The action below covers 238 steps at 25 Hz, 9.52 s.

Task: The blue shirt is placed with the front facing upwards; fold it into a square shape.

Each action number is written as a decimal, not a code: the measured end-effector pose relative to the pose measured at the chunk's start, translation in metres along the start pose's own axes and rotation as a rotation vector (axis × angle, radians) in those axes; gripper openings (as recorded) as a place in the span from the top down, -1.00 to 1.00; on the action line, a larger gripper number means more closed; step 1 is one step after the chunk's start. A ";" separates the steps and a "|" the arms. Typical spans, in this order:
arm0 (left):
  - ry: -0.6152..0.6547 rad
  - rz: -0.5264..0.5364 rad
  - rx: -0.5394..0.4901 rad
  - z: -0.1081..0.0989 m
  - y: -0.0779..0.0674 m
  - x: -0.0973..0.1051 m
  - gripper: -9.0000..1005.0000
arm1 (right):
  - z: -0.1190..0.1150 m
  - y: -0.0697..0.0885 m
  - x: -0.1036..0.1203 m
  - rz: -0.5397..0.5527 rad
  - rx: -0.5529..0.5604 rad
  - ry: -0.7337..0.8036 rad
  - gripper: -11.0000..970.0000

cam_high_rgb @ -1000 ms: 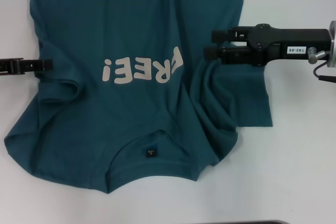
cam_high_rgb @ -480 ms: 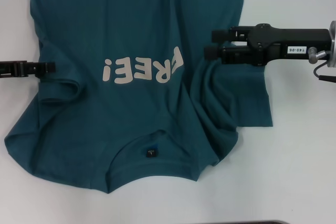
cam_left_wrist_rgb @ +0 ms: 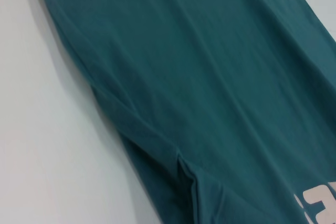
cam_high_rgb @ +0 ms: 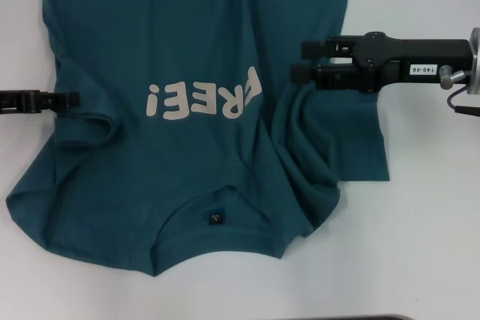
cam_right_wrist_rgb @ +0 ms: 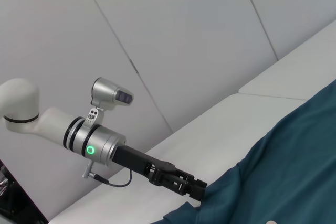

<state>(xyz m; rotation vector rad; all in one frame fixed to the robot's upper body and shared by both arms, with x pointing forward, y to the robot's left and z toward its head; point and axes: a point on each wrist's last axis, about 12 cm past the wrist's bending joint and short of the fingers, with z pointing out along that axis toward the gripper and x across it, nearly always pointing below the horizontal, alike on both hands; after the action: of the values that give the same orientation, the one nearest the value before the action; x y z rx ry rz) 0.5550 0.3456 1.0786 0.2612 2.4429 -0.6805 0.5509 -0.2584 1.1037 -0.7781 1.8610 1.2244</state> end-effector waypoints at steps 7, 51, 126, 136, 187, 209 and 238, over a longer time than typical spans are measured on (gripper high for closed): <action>0.000 0.019 -0.024 0.000 -0.002 -0.003 -0.16 | 0.000 0.000 0.000 0.000 0.000 0.000 -0.57; -0.015 0.074 0.164 0.037 -0.058 -0.041 0.93 | -0.001 0.001 0.003 0.003 0.001 -0.001 -0.57; -0.182 0.115 0.511 -0.041 -0.036 0.040 -0.79 | -0.079 -0.022 0.050 0.557 0.347 0.140 -0.41; -0.139 0.173 0.572 -0.041 -0.043 0.049 -0.79 | -0.062 -0.026 0.049 0.558 0.333 0.159 -0.40; -0.095 0.211 0.622 -0.031 -0.053 0.052 -0.79 | -0.077 -0.026 0.063 0.526 0.385 0.042 0.92; -0.092 0.219 0.649 -0.024 -0.061 0.046 -0.79 | -0.143 -0.012 0.084 0.592 0.500 -0.092 0.85; -0.083 0.223 0.654 -0.020 -0.062 0.043 -0.79 | -0.117 -0.012 0.037 0.470 0.326 -0.123 0.76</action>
<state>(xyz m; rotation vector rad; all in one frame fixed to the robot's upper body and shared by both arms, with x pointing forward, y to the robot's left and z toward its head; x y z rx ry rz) 0.4903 0.3051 1.0931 0.7282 2.0017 -1.3367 0.5108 -0.3745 1.0962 -0.0844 2.1342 1.1648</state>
